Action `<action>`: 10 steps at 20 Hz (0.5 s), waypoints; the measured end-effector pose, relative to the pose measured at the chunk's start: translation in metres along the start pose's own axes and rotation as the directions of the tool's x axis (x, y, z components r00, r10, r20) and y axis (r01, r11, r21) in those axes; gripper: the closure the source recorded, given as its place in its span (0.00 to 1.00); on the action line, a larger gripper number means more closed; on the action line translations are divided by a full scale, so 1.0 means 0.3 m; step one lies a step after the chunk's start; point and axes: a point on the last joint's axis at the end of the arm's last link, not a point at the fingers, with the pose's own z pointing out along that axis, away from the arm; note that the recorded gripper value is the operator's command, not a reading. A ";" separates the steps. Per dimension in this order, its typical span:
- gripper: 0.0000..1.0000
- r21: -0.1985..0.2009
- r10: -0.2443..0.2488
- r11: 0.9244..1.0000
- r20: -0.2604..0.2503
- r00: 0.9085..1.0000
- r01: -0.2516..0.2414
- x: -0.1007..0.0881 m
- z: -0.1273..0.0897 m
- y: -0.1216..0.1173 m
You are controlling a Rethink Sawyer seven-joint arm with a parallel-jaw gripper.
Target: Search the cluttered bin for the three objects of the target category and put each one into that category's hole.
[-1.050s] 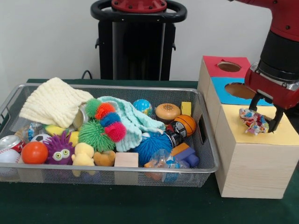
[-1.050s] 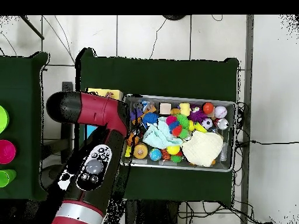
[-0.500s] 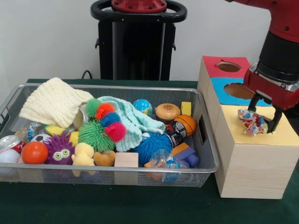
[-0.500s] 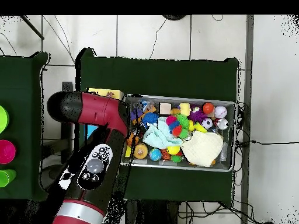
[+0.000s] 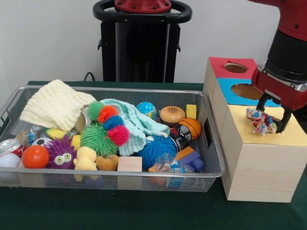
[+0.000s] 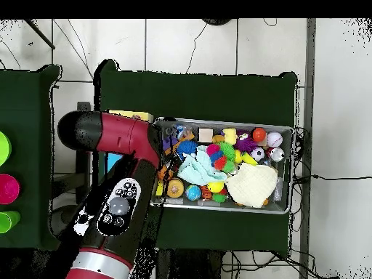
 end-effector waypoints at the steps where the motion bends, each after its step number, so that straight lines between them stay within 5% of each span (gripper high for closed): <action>1: 0.00 0.002 0.002 1.000 -0.003 1.000 -0.002 -0.004 0.000 -0.001; 10: 0.00 0.005 0.030 1.000 -0.059 0.998 -0.030 -0.047 0.014 -0.009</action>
